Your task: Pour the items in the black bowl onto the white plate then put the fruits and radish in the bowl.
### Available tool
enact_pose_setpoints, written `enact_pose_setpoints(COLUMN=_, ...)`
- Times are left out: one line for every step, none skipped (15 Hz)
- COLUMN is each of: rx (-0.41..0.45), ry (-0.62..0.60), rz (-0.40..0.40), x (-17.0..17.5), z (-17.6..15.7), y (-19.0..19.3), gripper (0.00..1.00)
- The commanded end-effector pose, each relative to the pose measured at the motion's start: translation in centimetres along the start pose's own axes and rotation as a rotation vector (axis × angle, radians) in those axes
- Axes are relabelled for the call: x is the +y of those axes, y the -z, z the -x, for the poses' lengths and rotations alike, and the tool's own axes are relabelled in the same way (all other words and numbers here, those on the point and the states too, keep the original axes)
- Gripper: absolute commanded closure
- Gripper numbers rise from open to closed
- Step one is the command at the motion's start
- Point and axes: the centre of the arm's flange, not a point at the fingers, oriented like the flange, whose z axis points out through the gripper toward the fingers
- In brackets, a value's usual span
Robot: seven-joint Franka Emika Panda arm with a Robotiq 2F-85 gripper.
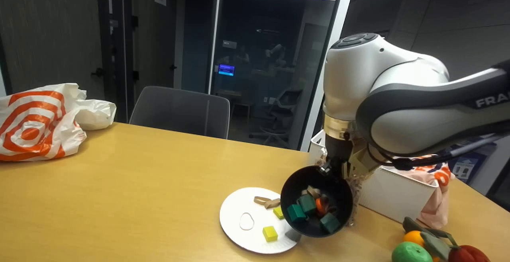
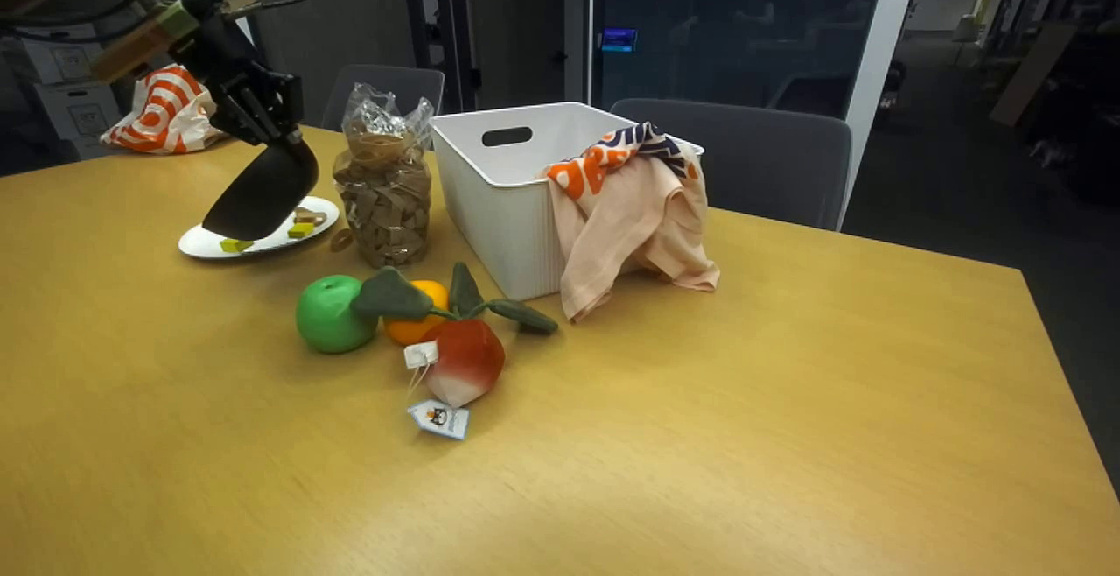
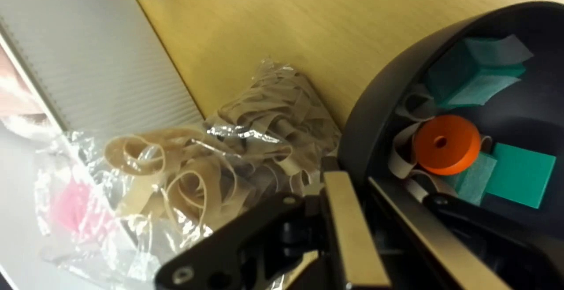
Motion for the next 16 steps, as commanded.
enact_pose_setpoints(rx=0.058, ry=-0.003, rz=0.069, x=-1.9, z=-2.7, y=0.8, gripper=0.91)
enact_pose_setpoints(rx=0.072, ry=-0.002, rz=0.079, x=-2.5, z=-3.0, y=0.9, gripper=0.91)
enact_pose_setpoints(rx=0.094, ry=-0.006, rz=0.091, x=-3.1, z=-3.1, y=1.2, gripper=0.91)
enact_pose_setpoints(rx=0.110, ry=-0.004, rz=0.103, x=-3.7, z=-3.2, y=1.4, gripper=0.91)
enact_pose_setpoints(rx=0.135, ry=-0.006, rz=0.122, x=-4.2, z=-3.3, y=1.7, gripper=0.91)
enact_pose_setpoints(rx=0.160, ry=-0.011, rz=0.135, x=-4.7, z=-3.3, y=2.0, gripper=0.91)
enact_pose_setpoints(rx=0.184, ry=-0.014, rz=0.150, x=-5.1, z=-3.3, y=2.3, gripper=0.91)
enact_pose_setpoints(rx=0.213, ry=-0.018, rz=0.164, x=-5.5, z=-3.1, y=2.6, gripper=0.91)
enact_pose_setpoints(rx=0.241, ry=-0.022, rz=0.179, x=-6.0, z=-2.8, y=2.7, gripper=0.91)
enact_pose_setpoints(rx=0.274, ry=-0.029, rz=0.199, x=-6.4, z=-2.5, y=2.8, gripper=0.91)
enact_pose_setpoints(rx=0.316, ry=-0.040, rz=0.224, x=-6.7, z=-2.2, y=2.8, gripper=0.91)
enact_pose_setpoints(rx=0.358, ry=-0.046, rz=0.242, x=-7.1, z=-1.9, y=2.8, gripper=0.91)
enact_pose_setpoints(rx=0.399, ry=-0.053, rz=0.261, x=-7.4, z=-1.6, y=2.8, gripper=0.91)
enact_pose_setpoints(rx=0.449, ry=-0.058, rz=0.278, x=-7.9, z=-1.3, y=2.6, gripper=0.91)
enact_pose_setpoints(rx=0.497, ry=-0.059, rz=0.297, x=-8.3, z=-0.9, y=2.3, gripper=0.91)
enact_pose_setpoints(rx=0.531, ry=-0.061, rz=0.309, x=-8.6, z=-0.7, y=2.1, gripper=0.91)
